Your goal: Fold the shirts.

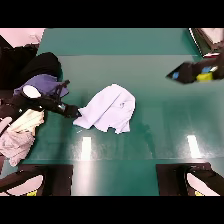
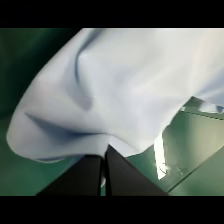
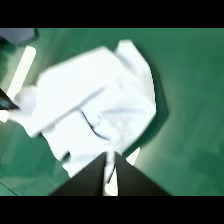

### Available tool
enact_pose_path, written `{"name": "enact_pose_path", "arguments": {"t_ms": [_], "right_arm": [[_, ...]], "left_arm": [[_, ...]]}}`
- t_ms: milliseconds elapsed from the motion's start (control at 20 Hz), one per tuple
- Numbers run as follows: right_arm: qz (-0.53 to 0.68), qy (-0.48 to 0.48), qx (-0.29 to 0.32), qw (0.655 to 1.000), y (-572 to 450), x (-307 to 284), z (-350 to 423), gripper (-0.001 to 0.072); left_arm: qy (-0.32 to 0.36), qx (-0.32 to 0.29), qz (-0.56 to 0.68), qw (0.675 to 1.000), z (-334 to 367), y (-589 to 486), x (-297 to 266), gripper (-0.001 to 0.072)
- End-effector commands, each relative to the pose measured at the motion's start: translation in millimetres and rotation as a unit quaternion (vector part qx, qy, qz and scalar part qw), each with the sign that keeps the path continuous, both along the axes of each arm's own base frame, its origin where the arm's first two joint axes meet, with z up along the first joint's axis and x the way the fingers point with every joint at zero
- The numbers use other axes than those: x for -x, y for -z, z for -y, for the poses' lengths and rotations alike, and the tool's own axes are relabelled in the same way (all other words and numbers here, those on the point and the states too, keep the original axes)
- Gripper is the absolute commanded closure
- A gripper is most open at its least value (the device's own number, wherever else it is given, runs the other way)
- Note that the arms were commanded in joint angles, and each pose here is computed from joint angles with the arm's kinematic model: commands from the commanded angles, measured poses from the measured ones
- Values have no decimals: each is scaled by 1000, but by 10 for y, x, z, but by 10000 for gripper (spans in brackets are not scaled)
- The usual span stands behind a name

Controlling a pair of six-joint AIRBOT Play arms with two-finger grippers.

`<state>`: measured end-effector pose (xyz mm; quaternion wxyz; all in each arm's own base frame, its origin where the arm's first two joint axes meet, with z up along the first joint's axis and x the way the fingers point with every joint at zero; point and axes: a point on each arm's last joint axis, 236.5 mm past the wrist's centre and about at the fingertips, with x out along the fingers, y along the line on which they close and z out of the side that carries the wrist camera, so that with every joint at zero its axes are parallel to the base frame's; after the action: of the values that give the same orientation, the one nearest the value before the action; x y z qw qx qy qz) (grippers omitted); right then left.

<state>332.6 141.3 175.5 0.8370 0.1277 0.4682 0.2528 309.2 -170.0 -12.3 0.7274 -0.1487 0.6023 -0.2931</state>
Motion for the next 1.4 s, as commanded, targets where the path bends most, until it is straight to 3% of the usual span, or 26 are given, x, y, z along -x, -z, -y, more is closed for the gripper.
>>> {"name": "enact_pose_path", "arguments": {"t_ms": [0,200,500,550,600,700,750,900,1050,1200,1350], "right_arm": [[-67,33,-1,997,861,150,-100,205],[-147,55,-78,984,1671,294,-636,205],[-193,23,-46,980,2308,324,-1150,207],[-194,15,-42,980,2341,307,-1204,248],[-189,9,-40,981,2346,274,-1232,366],[-171,-3,-36,985,2275,196,-1249,676],[-157,-10,-26,987,2205,156,-1205,695],[-109,-20,15,994,1743,46,-834,696],[-20,43,74,996,819,-122,-29,696],[112,116,67,985,-348,-131,519,697],[240,150,48,958,-1428,129,718,697]], "left_arm": [[22,17,57,998,82,-578,-182,685],[27,19,77,996,96,-751,-260,685],[26,19,75,997,96,-749,-255,685],[26,19,76,997,96,-749,-255,685],[27,19,75,997,96,-749,-252,685],[26,19,75,997,96,-749,-254,685],[26,19,77,997,96,-757,-261,685],[-7,25,100,995,-29,-1081,-463,686],[-29,27,201,979,-255,-1990,-701,686],[-30,27,337,940,-303,-3105,-577,686],[-16,48,448,892,-210,-4055,-110,686]]}}
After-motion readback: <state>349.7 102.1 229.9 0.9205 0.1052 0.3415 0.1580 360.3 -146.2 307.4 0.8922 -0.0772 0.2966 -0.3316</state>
